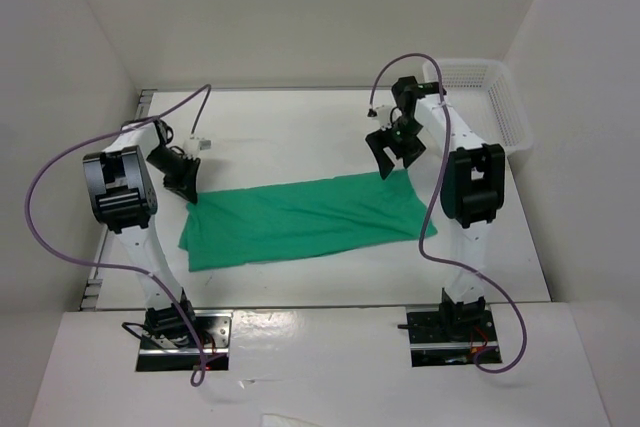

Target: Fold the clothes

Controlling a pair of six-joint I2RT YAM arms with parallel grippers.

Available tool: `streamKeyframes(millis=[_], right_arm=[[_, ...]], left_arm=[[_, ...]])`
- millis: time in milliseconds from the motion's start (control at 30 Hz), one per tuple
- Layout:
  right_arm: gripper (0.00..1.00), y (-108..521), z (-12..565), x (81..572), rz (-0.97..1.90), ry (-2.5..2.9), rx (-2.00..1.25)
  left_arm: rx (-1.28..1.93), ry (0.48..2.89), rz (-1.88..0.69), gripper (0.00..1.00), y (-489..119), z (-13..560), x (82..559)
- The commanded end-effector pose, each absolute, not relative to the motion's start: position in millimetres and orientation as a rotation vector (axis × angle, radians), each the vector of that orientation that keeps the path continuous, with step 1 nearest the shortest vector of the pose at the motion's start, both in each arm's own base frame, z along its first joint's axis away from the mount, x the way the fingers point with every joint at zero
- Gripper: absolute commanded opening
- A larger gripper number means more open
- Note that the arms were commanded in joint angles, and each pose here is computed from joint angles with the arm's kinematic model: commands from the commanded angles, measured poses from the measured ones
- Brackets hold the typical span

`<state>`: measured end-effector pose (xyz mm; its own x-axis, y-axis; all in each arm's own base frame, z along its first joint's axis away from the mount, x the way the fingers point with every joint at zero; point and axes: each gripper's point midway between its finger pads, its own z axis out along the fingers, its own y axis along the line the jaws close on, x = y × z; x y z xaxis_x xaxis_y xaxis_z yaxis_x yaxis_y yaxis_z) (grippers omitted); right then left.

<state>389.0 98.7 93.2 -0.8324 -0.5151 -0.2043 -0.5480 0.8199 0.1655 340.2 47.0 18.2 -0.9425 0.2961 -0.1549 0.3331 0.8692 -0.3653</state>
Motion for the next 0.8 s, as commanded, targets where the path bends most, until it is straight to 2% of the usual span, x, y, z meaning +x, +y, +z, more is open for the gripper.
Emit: streamKeyframes(millis=[0, 400, 633, 767], right_arm=[[0.88, 89, 83, 412, 0.249, 2.842, -0.786], [0.87, 58, 49, 436, 0.255, 2.865, -0.614], [0.79, 57, 28, 427, 0.308, 2.918, -0.618], [0.68, 64, 28, 426, 0.404, 2.909, -0.619]], left_arm=[[0.480, 2.895, -0.587, 0.00, 57, 25, 364], [0.438, 2.896, -0.599, 0.00, 63, 25, 367], [0.407, 2.930, -0.610, 0.00, 65, 19, 358], [0.409, 2.923, -0.602, 0.00, 66, 21, 360]])
